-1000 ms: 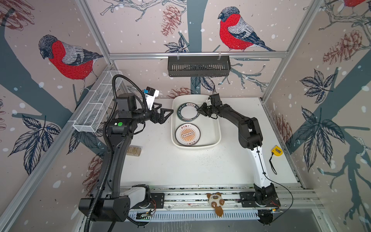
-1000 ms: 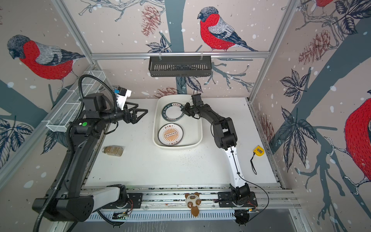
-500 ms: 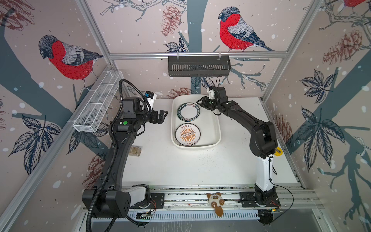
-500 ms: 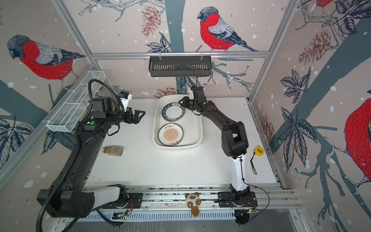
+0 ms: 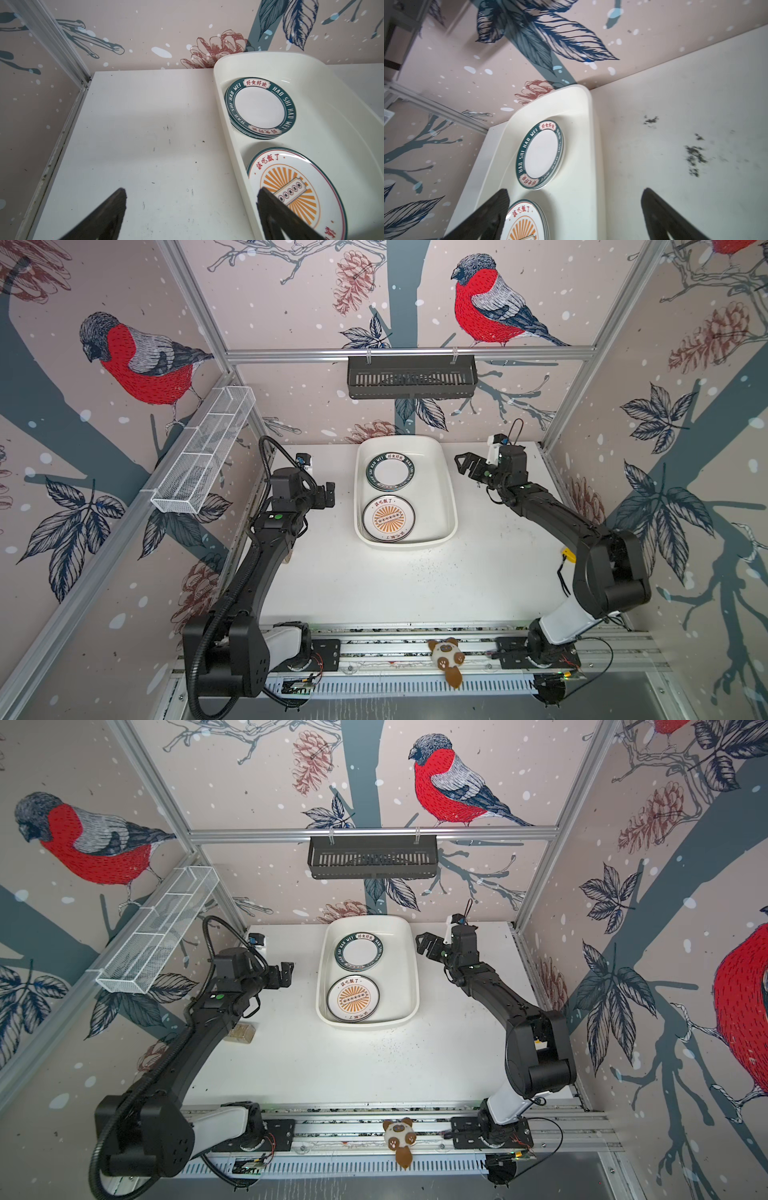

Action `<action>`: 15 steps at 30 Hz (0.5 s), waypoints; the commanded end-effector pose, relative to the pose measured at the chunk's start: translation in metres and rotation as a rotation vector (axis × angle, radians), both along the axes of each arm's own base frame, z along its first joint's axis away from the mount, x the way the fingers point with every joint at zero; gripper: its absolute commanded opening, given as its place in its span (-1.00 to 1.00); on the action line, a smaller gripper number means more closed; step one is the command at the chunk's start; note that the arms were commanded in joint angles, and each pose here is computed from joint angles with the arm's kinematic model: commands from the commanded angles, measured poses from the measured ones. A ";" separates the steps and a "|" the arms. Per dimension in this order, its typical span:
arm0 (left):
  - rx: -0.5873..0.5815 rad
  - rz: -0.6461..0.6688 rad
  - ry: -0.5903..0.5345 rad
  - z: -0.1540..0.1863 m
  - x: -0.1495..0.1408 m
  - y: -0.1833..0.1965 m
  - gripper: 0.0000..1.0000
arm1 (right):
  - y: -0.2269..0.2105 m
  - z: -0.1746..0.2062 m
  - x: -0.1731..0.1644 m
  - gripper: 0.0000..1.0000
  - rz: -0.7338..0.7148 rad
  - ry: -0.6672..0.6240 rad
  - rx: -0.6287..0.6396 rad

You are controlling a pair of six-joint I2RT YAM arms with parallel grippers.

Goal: Place the plates into the plastic bin on the countertop
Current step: Reset both arms

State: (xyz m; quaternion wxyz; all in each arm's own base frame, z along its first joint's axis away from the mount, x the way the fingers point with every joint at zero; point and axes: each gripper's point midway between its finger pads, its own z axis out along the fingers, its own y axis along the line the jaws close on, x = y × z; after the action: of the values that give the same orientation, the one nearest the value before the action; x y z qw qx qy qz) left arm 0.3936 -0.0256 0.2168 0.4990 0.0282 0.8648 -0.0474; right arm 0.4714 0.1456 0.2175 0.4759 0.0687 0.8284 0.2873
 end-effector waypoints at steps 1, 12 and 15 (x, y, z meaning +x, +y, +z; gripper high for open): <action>0.030 0.112 -0.124 0.007 0.016 0.020 0.95 | -0.029 0.012 -0.001 1.00 -0.089 -0.119 -0.117; 0.053 0.195 -0.174 -0.059 0.018 0.048 0.95 | -0.106 -0.013 -0.036 1.00 -0.352 -0.174 -0.387; 0.076 0.210 -0.206 -0.075 0.010 0.057 0.95 | -0.133 -0.024 -0.048 1.00 -0.452 -0.183 -0.450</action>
State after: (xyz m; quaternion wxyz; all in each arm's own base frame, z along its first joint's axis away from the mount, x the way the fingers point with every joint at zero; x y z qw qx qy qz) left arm 0.3944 0.0225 0.1182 0.5185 -0.0355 0.8540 0.0222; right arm 0.4270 0.0418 0.1859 0.5718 0.0938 0.8130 0.0571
